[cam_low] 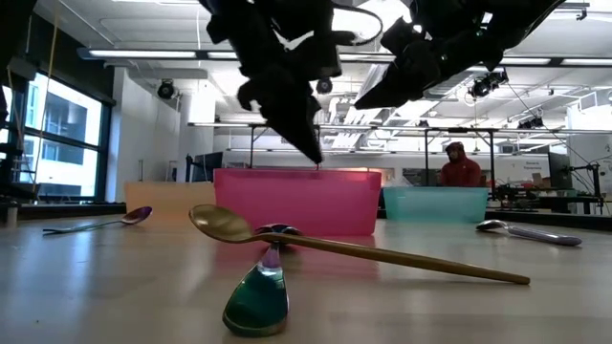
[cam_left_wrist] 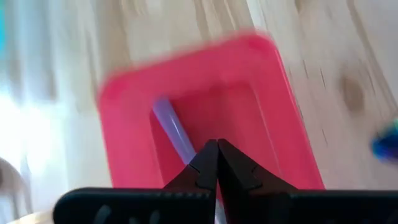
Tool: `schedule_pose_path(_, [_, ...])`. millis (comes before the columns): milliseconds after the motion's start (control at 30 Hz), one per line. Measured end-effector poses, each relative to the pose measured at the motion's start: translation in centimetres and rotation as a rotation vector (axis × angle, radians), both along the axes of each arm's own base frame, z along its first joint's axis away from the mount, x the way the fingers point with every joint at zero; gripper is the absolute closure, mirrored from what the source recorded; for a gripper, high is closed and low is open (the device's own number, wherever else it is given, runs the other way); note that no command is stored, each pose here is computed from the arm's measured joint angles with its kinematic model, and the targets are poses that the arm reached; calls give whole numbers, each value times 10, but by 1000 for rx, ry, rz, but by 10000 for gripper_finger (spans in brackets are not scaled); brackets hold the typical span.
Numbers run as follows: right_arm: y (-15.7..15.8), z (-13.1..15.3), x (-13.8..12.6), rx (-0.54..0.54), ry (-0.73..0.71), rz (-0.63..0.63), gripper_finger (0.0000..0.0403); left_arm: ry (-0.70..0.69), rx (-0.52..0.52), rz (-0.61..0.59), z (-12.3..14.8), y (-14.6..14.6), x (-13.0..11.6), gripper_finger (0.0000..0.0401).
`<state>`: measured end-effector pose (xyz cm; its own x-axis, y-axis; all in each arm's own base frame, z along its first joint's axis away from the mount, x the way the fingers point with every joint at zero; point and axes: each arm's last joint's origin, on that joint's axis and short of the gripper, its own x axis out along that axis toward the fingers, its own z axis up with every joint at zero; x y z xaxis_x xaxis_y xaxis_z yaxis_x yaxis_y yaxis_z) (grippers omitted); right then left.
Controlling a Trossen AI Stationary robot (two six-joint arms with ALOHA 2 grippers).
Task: Sort silverware by color (type)
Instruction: Put the green spoon into the orange bin
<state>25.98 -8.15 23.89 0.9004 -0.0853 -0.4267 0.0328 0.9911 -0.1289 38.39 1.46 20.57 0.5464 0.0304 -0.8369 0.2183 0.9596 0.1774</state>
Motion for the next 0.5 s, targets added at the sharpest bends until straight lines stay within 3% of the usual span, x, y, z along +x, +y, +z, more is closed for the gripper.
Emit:
schedule_pose_path(233, [0, -1, 0, 1, 8, -5, 396, -203, -67, 44, 7, 2, -36, 401])
schedule_pose_path(500, [15, -3, 4, -16, 40, -8, 396, -428, -126, 107, 11, -3, -96, 401])
